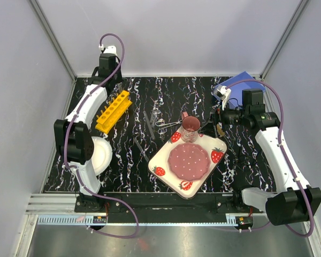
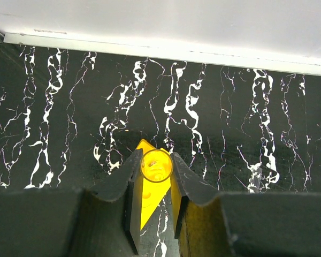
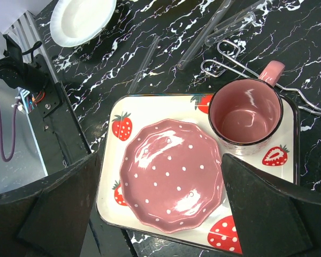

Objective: Organize the chemistry lab equipment

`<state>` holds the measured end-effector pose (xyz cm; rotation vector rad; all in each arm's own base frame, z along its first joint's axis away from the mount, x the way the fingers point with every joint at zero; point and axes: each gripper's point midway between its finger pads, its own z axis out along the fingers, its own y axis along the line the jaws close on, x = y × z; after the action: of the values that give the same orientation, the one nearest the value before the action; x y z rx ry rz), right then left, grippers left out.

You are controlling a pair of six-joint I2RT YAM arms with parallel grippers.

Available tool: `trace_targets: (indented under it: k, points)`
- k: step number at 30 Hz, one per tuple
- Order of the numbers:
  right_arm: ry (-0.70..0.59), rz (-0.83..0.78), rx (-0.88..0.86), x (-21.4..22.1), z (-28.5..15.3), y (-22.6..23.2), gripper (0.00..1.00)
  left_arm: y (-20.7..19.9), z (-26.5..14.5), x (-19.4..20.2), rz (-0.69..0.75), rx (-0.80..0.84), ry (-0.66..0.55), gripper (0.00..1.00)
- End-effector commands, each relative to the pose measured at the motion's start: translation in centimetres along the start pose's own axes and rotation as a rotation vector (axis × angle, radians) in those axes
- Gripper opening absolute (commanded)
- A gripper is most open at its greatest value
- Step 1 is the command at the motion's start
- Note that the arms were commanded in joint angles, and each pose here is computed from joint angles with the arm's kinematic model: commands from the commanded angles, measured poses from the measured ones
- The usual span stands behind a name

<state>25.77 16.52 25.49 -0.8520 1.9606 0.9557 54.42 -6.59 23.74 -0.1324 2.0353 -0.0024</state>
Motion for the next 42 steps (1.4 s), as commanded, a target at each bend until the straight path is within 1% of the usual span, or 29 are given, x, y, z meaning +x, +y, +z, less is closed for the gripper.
trace_targets:
  k: [1,14,21,29,36,39,42]
  points:
    - [-0.036,-0.023,-0.024,-0.9,-0.1,0.4,1.0,-0.2,-0.4,-2.1,-0.017,0.026,-0.079,0.14]
    - [-0.036,-0.018,-0.021,-0.9,-0.2,0.2,1.0,-0.3,1.8,0.9,-0.017,0.026,-0.052,0.14]
    - [-0.033,-0.016,-0.021,-0.8,-0.1,0.1,1.0,-0.4,2.2,1.5,-0.027,0.035,-0.059,0.15]
    - [-0.033,-0.015,-0.027,-0.8,0.0,0.2,0.99,-0.2,2.7,3.6,-0.027,0.031,-0.028,0.16]
    - [-0.034,-0.013,-0.029,-0.8,-0.1,0.2,1.0,-0.1,2.9,4.1,-0.026,0.023,-0.02,0.17]
    - [-0.035,-0.013,-0.03,-0.8,-0.1,0.2,1.0,0.0,2.9,4.3,-0.024,0.021,-0.016,0.19]
    - [-0.036,-0.019,-0.03,-0.9,-0.1,0.3,1.0,0.2,2.8,4.5,-0.025,0.011,-0.014,0.25]
